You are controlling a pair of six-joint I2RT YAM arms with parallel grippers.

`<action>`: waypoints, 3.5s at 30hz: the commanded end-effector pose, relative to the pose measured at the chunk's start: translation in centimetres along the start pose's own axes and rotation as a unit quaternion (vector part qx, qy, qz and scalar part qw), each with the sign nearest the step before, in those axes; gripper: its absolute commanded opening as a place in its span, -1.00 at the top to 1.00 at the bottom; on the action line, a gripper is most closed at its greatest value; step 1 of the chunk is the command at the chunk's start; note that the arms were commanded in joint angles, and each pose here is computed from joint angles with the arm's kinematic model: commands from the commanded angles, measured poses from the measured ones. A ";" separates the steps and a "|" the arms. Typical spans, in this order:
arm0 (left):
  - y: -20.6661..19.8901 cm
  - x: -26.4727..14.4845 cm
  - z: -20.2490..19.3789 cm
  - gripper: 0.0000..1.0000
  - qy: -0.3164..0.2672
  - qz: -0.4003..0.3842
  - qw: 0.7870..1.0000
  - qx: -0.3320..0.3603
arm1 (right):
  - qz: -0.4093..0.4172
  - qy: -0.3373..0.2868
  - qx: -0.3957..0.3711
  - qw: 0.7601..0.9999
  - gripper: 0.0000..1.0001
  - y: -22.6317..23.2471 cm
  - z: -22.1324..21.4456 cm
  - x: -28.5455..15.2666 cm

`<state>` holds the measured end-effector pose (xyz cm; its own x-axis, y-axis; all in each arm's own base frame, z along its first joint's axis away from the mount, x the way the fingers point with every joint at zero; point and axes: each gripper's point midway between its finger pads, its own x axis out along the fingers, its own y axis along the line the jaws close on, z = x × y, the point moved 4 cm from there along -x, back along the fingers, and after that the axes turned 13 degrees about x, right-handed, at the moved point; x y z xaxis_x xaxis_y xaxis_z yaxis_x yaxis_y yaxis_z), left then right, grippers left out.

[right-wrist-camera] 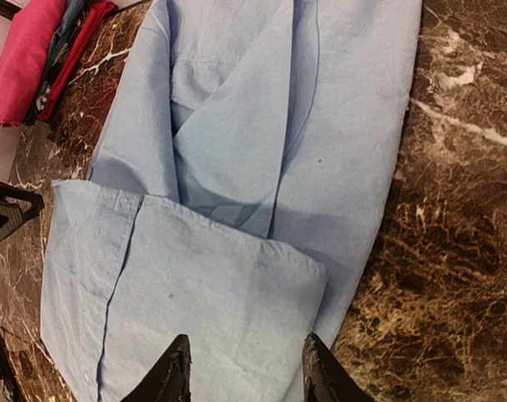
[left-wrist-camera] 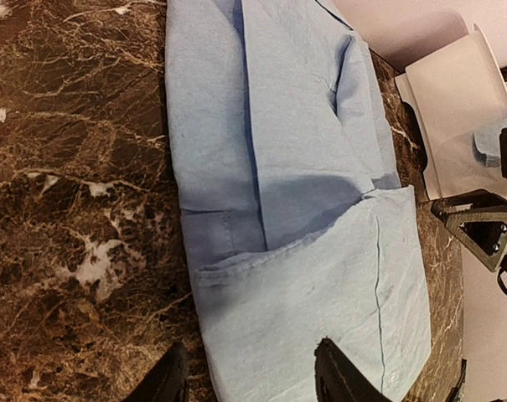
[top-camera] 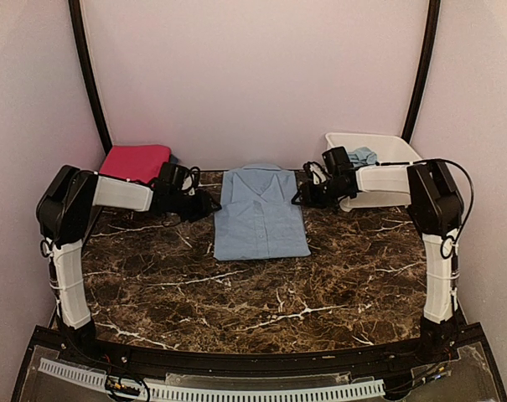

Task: Fold and stack the mixed laundry pile
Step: Smooth out the 2/3-rectangle-folded shirt at the center of the board.

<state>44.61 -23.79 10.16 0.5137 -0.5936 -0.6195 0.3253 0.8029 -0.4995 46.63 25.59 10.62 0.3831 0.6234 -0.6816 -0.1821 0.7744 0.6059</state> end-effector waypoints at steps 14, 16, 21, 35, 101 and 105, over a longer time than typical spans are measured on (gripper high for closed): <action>1.5 1.8 1.5 -0.10 0.004 0.000 1.000 -0.005 | -0.007 0.004 -0.009 1.000 0.36 -1.5 1.9 3.2; 1.5 2.0 1.6 -0.10 0.004 -0.001 1.000 -0.006 | -0.003 0.005 -0.010 1.000 0.44 -1.4 2.0 3.2; 1.4 2.6 1.8 0.08 0.007 -0.013 1.000 0.000 | 0.003 0.005 -0.009 1.000 0.94 -1.2 2.0 3.1; -0.6 2.4 3.4 1.00 -0.020 -0.073 0.997 0.016 | -0.004 -0.050 -0.016 0.999 1.00 -0.6 3.1 -0.8; -8.6 3.4 -8.8 -0.98 0.093 -0.256 0.961 -0.048 | 0.241 0.176 0.119 0.947 -0.97 3.1 -12.2 2.1; -6.5 3.6 -10.8 -0.98 0.104 -0.230 0.965 -0.070 | 0.218 0.182 0.143 0.948 -0.96 0.8 -13.8 2.5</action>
<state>36.39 -33.53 7.61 0.1339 -0.9275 -0.3491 0.4474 0.3709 -0.8138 35.72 30.87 7.55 -0.0455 0.9429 -0.3299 -0.0636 0.3268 0.9429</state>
